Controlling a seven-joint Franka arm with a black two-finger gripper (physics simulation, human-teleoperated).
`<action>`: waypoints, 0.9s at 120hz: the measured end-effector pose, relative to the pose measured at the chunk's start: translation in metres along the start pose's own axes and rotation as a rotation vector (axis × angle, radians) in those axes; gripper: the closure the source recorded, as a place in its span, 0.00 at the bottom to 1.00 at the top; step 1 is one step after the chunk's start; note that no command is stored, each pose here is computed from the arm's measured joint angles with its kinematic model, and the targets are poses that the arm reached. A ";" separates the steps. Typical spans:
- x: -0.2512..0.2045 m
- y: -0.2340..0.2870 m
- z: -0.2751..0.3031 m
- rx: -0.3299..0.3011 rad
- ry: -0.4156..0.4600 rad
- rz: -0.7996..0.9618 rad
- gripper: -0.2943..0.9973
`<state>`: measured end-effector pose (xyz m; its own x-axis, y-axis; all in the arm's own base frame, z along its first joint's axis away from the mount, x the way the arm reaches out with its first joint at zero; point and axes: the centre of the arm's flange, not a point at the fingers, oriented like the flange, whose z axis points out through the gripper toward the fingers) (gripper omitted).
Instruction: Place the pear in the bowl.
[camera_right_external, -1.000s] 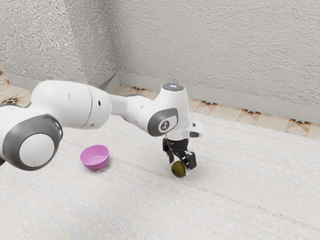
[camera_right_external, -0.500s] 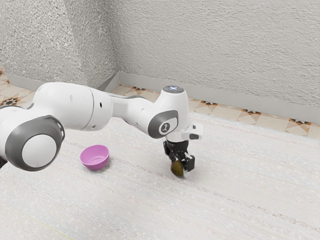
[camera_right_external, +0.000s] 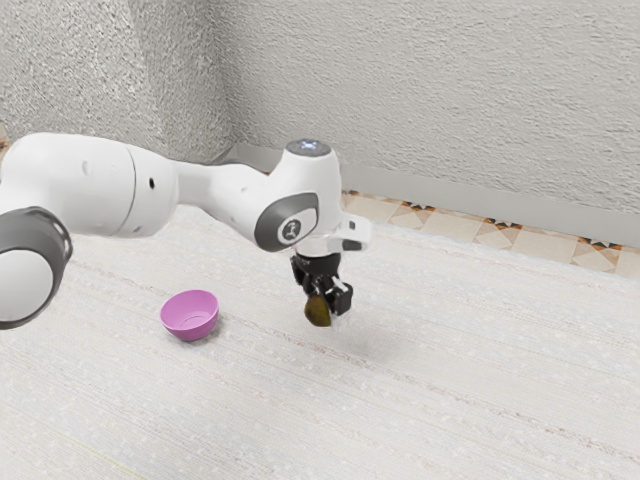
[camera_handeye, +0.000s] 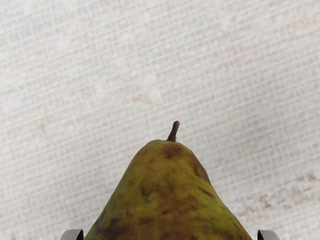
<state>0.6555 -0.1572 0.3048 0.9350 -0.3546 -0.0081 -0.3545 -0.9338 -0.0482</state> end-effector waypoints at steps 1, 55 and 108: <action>-0.003 -0.002 -0.002 0.002 0.000 -0.003 0.55; -0.137 -0.166 -0.050 0.043 -0.031 -0.344 0.53; -0.166 -0.221 -0.030 0.023 -0.082 -0.461 0.52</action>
<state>0.5784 0.1061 0.3467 0.9929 0.1031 -0.0596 0.0977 -0.9914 -0.0873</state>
